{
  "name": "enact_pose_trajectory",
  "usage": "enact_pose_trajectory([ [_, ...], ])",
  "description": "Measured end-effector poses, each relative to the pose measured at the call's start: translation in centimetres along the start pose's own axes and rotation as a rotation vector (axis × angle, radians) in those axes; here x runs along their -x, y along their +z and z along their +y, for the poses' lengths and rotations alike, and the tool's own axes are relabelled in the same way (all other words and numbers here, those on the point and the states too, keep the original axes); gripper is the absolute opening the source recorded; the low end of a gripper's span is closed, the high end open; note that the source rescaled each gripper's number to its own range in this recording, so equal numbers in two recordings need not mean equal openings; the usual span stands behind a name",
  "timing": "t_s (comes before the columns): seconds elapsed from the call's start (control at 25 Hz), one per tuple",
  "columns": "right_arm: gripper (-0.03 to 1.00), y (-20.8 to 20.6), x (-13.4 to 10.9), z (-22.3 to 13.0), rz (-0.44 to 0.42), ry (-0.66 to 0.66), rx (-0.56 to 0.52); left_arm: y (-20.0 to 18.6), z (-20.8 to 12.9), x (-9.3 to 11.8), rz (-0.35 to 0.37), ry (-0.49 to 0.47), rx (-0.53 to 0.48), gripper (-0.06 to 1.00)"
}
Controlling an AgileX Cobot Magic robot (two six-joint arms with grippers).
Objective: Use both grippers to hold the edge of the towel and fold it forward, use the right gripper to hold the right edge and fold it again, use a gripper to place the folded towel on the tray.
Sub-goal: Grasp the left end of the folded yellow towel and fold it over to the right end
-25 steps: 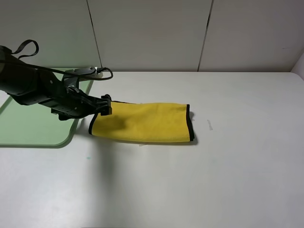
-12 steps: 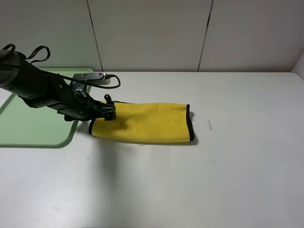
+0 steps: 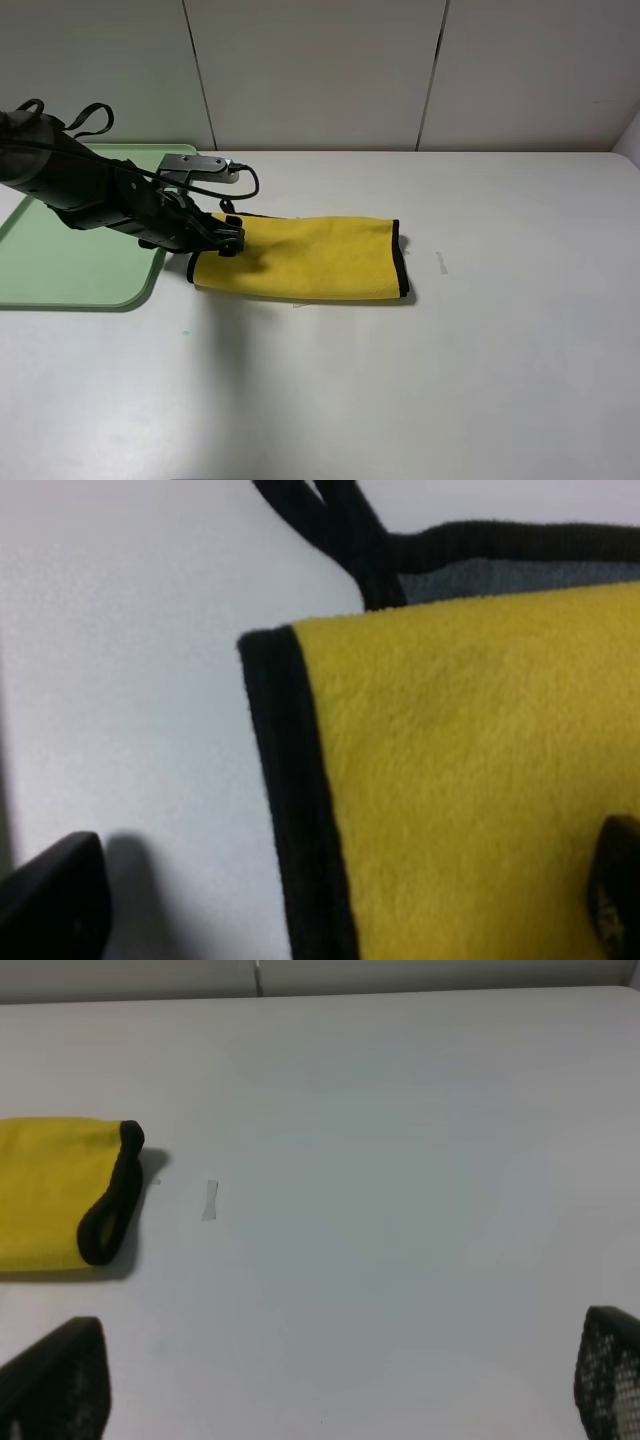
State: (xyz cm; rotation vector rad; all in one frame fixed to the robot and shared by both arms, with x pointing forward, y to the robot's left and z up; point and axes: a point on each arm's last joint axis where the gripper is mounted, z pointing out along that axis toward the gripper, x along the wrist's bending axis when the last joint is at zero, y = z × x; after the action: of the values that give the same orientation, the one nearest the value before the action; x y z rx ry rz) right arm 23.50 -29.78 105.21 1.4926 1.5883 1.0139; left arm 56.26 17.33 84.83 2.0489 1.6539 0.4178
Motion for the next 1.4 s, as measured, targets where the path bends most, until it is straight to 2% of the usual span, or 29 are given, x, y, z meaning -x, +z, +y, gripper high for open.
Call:
enact_pose_trajectory([
  [0.36, 1.0, 0.0, 0.0, 0.0, 0.0, 0.0, 0.0, 0.6, 0.4, 0.3, -0.003, 0.019, 0.007, 0.64],
  [0.76, 1.0, 0.0, 0.0, 0.0, 0.0, 0.0, 0.0, 1.9, 1.3, 1.9, -0.024, 0.067, 0.03, 0.59],
  [0.88, 1.0, 0.0, 0.0, 0.0, 0.0, 0.0, 0.0, 2.1, 1.3, 2.1, -0.021, 0.074, 0.037, 0.55],
  [1.0, 1.0, 0.0, 0.0, 0.0, 0.0, 0.0, 0.0, 2.2, 1.3, 2.3, -0.023, 0.08, 0.041, 0.41],
  [1.2, 1.0, 0.0, 0.0, 0.0, 0.0, 0.0, 0.0, 2.2, 1.1, 3.0, -0.033, 0.086, 0.039, 0.08],
  [1.4, 1.0, 0.0, 0.0, 0.0, 0.0, 0.0, 0.0, 2.3, 1.1, 3.4, -0.036, 0.091, 0.045, 0.05],
])
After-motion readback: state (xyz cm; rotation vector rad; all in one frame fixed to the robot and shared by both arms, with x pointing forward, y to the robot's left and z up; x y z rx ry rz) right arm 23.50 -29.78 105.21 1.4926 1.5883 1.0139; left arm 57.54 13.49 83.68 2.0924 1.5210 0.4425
